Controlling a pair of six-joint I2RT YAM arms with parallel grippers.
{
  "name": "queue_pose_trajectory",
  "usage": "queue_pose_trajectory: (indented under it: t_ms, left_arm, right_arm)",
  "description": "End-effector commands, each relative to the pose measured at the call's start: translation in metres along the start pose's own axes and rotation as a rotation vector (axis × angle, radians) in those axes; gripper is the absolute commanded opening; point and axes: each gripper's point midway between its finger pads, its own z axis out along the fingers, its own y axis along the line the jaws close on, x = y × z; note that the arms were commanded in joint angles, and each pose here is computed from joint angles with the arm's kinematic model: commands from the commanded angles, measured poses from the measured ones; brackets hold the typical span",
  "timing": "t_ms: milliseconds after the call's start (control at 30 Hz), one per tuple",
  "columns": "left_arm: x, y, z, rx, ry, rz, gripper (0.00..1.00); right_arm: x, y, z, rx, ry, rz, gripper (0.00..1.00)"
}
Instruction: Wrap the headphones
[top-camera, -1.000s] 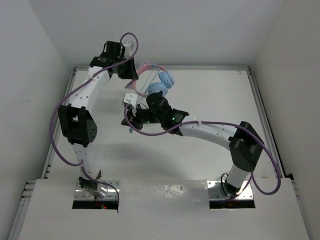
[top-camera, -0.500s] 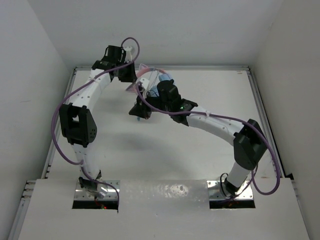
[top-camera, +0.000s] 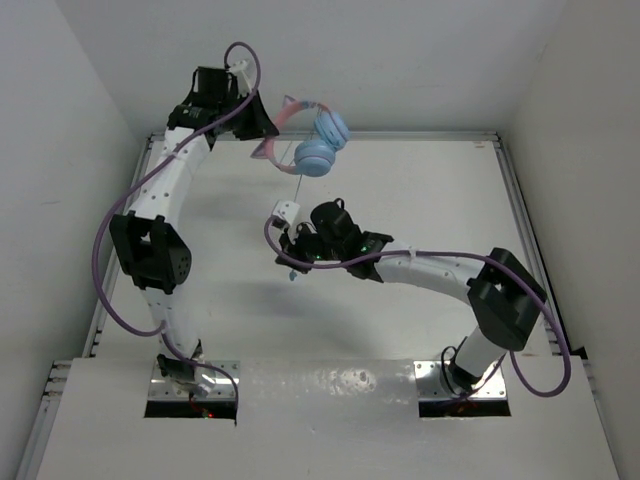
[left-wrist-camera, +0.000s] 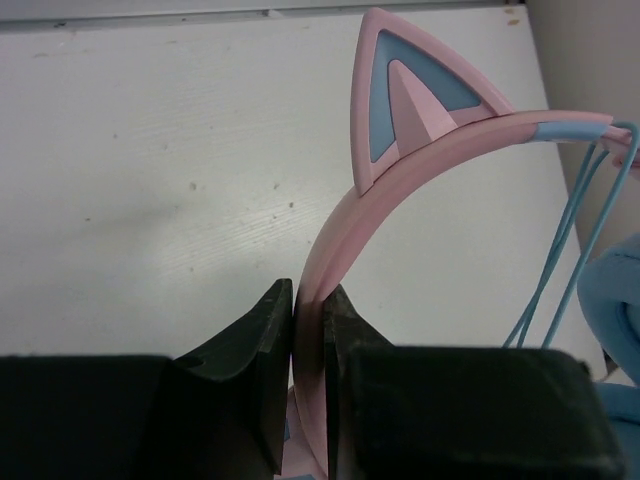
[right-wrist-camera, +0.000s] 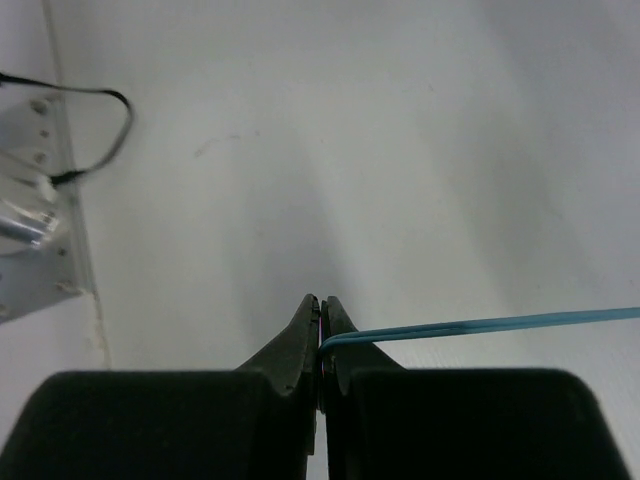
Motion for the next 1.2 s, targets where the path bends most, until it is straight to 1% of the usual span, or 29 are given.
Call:
queue_pose_trajectory:
  t_ms: [0,67,133,167,267,300,367,400,533,567,667,767,833,867,1000,1033,1167]
  left_arm:
    - [-0.052,-0.042,-0.03,0.129,-0.157,-0.026,0.0]
    - [-0.049,-0.047,-0.032,0.154,-0.143,-0.036,0.0]
    - [-0.048,-0.053,-0.034,0.179,-0.132,-0.049,0.0]
    - [-0.047,-0.055,-0.034,0.194,-0.126,-0.06,0.0]
    - [-0.046,-0.057,-0.033,0.208,-0.12,-0.07,0.0]
    - [-0.046,-0.059,-0.034,0.213,-0.12,-0.07,0.0]
    - [-0.045,-0.059,-0.034,0.216,-0.117,-0.066,0.0]
    - [-0.043,-0.061,-0.035,0.229,-0.113,-0.058,0.0]
    - [-0.027,-0.057,-0.03,0.241,-0.065,-0.042,0.0]
    - [-0.024,-0.056,-0.029,0.24,-0.057,-0.034,0.0]
    - [-0.012,-0.05,-0.025,0.24,-0.022,-0.004,0.0]
    - [-0.004,-0.041,-0.019,0.215,-0.007,0.039,0.0]
    - [-0.001,-0.032,-0.016,0.178,-0.007,0.069,0.0]
    - [0.004,-0.027,-0.013,0.166,0.005,0.071,0.0]
    - [0.015,-0.012,-0.005,0.118,0.024,0.098,0.0]
    - [0.016,-0.01,-0.004,0.106,0.024,0.106,0.0]
    - [0.026,0.001,0.003,0.064,0.043,0.142,0.0]
  right_arm:
    - [0.01,-0.015,-0.004,0.097,-0.023,-0.05,0.0]
    - [0.016,-0.022,-0.003,0.126,-0.013,-0.089,0.0]
    - [0.02,-0.028,0.0,0.149,0.011,-0.089,0.0]
    - [0.022,-0.032,0.005,0.147,0.027,-0.119,0.0]
    - [0.026,-0.032,0.02,0.117,0.054,-0.117,0.0]
    - [0.014,-0.032,0.025,0.108,0.033,-0.115,0.0]
    - [0.013,-0.03,0.035,0.081,0.031,-0.104,0.0]
    - [0.005,-0.029,0.038,0.07,0.014,-0.108,0.0]
    - [-0.009,-0.024,0.051,0.013,-0.012,-0.123,0.0]
    - [-0.025,-0.025,0.053,0.011,-0.037,-0.141,0.0]
    - [-0.036,-0.027,0.057,-0.011,-0.045,-0.148,0.0]
    - [-0.074,-0.022,0.056,-0.041,-0.11,-0.169,0.0]
    - [-0.088,-0.016,0.053,-0.068,-0.131,-0.166,0.0]
    - [-0.105,-0.012,0.05,-0.09,-0.162,-0.177,0.0]
    - [-0.134,-0.002,0.039,-0.121,-0.225,-0.191,0.0]
    - [-0.144,0.001,0.034,-0.126,-0.245,-0.168,0.0]
    - [-0.171,0.006,0.023,-0.141,-0.309,-0.163,0.0]
